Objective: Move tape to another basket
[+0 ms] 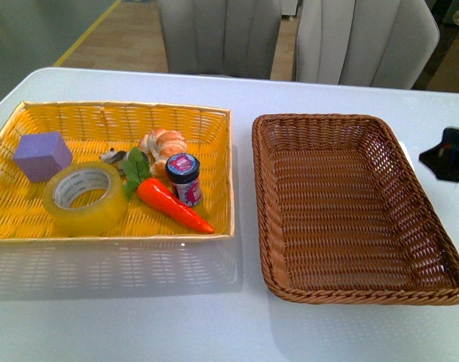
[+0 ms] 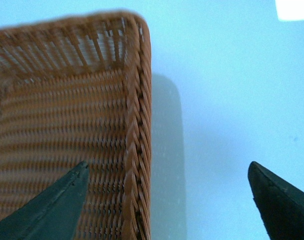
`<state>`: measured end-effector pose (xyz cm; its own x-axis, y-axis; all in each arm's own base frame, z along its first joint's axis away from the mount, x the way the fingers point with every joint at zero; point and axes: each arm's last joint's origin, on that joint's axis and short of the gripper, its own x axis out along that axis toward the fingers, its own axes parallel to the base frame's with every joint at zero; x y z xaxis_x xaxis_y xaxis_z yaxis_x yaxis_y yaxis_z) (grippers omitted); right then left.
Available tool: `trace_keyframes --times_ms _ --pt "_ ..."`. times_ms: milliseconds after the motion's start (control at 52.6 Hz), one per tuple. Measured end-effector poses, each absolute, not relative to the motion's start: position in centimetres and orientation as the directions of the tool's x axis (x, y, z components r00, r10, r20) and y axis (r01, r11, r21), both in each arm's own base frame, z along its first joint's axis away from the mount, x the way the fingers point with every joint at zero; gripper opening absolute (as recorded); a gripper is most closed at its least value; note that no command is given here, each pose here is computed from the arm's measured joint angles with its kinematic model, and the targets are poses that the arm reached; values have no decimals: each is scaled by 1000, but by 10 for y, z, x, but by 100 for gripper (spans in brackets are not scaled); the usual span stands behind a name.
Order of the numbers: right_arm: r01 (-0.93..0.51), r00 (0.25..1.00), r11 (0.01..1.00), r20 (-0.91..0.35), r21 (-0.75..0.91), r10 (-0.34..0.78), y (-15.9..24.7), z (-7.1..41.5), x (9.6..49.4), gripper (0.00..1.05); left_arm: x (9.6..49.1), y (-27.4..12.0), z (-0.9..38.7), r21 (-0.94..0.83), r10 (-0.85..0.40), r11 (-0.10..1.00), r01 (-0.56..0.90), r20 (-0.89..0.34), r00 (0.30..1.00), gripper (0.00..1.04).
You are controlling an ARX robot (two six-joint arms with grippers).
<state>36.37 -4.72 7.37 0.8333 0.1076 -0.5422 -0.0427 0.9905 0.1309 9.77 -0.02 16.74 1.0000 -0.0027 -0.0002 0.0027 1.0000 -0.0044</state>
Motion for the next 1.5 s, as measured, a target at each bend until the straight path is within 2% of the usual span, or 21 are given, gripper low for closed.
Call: trace_keyframes --times_ms 114,228,266,304,361,418,665,760,1064,1501 --pt "-65 887 990 -447 127 116 -53 106 349 95 98 0 167 -4 -3 1000 3 -1 1000 96" --pt "-97 948 990 -294 100 122 -59 151 314 96 98 0 167 -4 -3 1000 3 0 1000 96" --pt "-75 964 994 -249 78 92 -59 154 308 93 98 0 167 -4 -3 1000 3 -1 1000 96" --pt "-27 989 999 -146 37 32 -57 161 299 86 98 0 167 -4 -2 1000 2 0 1000 96" --pt "11 998 1000 -57 12 -10 -53 163 286 77 98 0 167 -4 -3 1000 3 0 1000 96" --pt "14 1000 1000 -17 4 -14 -47 163 274 69 98 0 167 -4 -3 1000 3 -1 1000 96" --pt "6 1000 1000 -8 2 -6 -26 162 228 26 98 0 167 -4 -3 1000 3 0 1000 96" --pt "5 1000 1000 -15 2 -5 -19 161 208 2 98 0 167 -4 -3 1000 3 0 1000 96" --pt "0 1000 1000 -18 1 0 -1 161 173 2 98 0 167 -4 -3 1000 3 -1 1000 96" --pt "4 1000 1000 -1 1 -4 -1 167 144 2 98 0 167 -4 -3 1000 3 0 1000 96"
